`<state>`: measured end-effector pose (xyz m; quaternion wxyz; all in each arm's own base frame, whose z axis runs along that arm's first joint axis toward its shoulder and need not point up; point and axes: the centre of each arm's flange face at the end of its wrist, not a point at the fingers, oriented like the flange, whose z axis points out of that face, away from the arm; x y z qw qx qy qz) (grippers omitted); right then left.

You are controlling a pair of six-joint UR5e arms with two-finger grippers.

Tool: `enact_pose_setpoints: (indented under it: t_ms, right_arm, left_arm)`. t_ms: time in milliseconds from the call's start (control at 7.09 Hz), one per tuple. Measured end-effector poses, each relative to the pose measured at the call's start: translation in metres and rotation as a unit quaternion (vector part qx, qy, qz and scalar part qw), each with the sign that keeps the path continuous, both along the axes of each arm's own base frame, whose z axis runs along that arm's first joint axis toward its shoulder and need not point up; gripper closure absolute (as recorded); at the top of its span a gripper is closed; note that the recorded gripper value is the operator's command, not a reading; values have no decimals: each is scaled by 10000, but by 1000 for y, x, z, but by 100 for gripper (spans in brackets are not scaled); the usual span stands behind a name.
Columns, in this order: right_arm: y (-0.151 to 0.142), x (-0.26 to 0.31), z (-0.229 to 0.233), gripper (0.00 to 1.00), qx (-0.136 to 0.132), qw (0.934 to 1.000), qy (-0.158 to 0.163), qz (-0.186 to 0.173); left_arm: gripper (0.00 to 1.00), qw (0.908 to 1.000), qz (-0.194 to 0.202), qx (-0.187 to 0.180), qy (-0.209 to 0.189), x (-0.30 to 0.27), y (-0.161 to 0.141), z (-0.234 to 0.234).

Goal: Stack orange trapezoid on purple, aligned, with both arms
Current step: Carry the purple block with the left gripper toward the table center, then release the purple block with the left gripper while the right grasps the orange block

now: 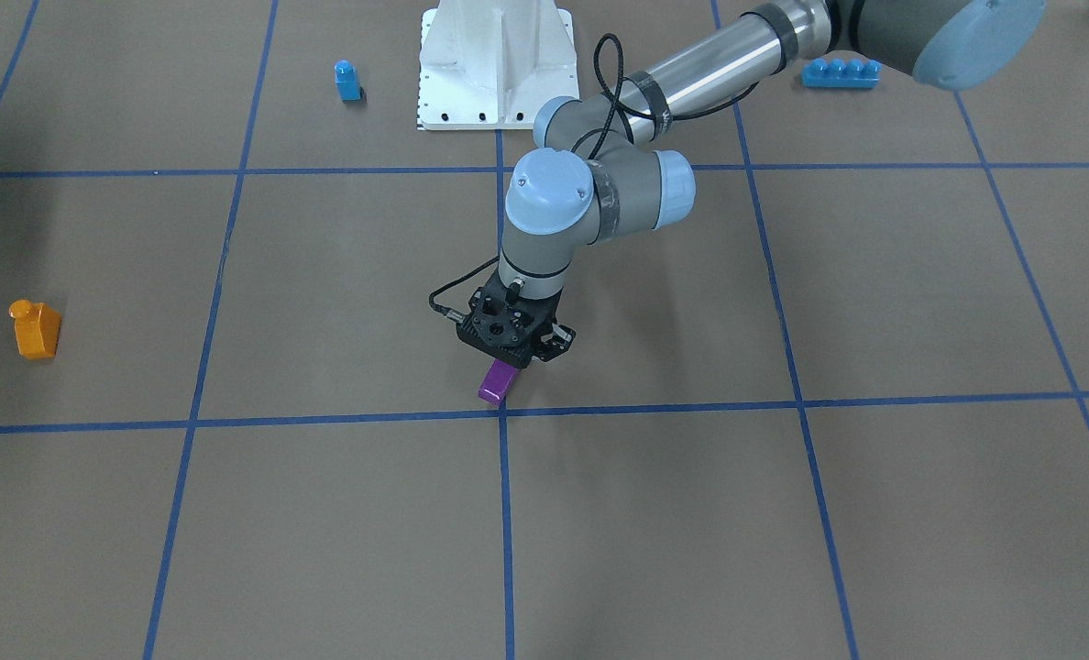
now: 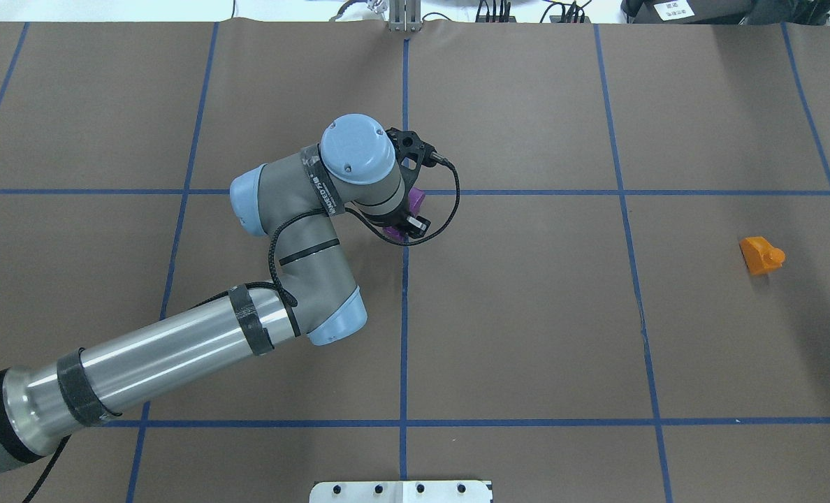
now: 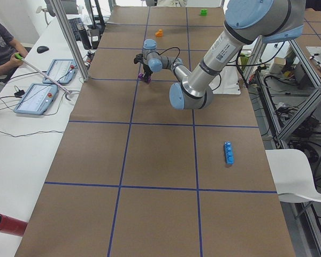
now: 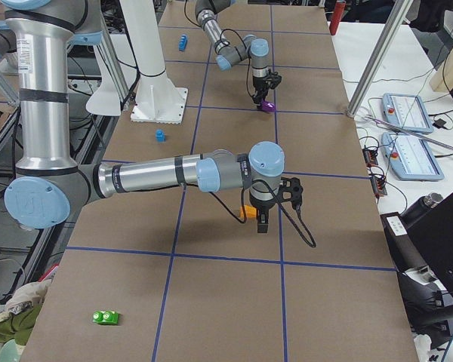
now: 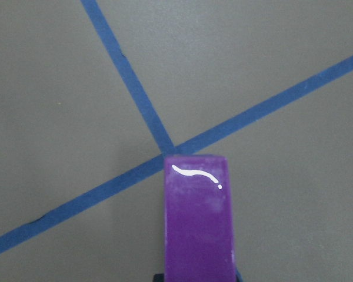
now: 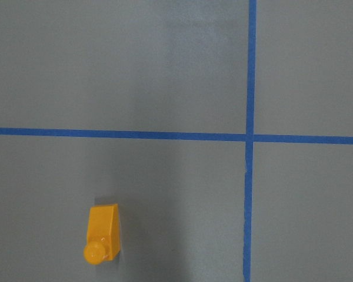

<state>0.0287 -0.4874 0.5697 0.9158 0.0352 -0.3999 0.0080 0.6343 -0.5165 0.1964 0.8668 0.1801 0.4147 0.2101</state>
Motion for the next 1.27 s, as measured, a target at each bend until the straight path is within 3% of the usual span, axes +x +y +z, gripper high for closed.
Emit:
enact_pose_setpoints:
  t_ms: [564, 988, 1270]
  right_arm:
    - [0, -2, -7, 0, 37, 9999, -125, -9]
    - [6, -46, -39, 0, 4, 9996, -203, 188]
    - [30, -108, -33, 0, 396, 9987, -123, 286]
  left_arm:
    - [0, 9998, 108, 143, 120, 1, 4, -17]
    - [0, 9997, 0, -135, 225, -56, -36, -43]
    - [0, 9992, -162, -362, 110, -110, -47, -73]
